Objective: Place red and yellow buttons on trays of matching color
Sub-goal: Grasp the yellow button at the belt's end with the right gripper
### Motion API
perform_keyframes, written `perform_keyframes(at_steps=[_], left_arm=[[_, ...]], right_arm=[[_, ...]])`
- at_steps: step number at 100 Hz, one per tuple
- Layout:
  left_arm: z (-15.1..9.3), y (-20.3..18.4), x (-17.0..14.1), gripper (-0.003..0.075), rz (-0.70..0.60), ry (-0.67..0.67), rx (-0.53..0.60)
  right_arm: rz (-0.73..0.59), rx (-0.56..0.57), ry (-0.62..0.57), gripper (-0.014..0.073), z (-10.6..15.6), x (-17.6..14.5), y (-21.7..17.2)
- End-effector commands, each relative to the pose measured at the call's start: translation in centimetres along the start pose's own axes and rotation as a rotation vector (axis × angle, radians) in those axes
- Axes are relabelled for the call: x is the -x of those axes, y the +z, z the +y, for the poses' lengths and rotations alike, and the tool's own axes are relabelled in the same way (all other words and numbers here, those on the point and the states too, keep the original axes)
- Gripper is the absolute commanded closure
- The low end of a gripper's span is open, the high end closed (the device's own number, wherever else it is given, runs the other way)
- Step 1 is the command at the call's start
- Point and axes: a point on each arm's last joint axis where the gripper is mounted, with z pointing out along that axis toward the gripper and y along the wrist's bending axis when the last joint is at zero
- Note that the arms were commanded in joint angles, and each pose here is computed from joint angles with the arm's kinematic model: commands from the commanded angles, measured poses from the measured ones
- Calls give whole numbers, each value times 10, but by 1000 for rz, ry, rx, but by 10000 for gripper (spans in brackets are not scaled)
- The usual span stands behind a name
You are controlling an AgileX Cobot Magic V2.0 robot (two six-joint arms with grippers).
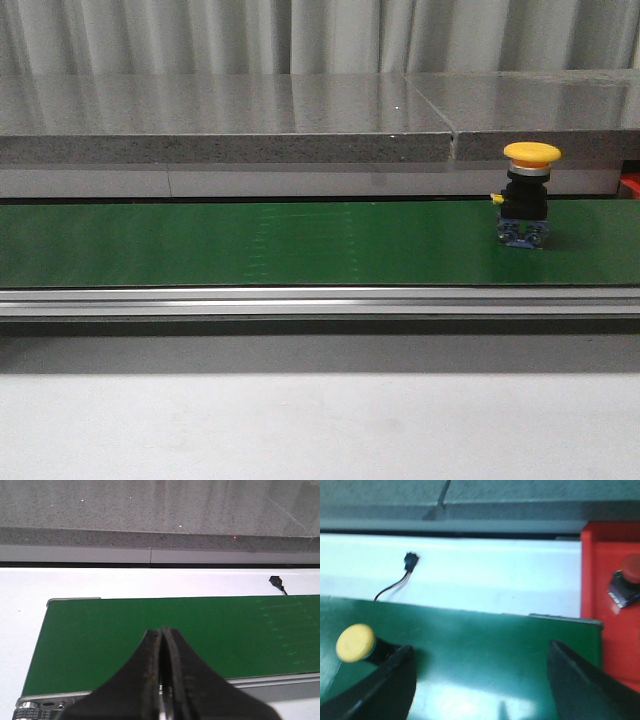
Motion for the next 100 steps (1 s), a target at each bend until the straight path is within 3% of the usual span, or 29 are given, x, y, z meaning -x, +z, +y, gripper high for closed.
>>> perform_keyframes(at_steps=[1,21,36,64,100], left_arm=[[0,-2,14,739,-82,-15,8],[0,-2,14,739,-82,-15,8],[0,-2,14,739,-82,-15,8],[0,-2,14,739,-82,-15,8],[0,-2,14,739,-82,-15,8]], right_arm=[[-8,10,-96,46,18,2,-3],[108,40,-300,46,46,-15,20],[112,60,-405,46,64,-16,32],[157,79,-415,46,67,-21,65],[104,-13,-386,53,57,-18,93]])
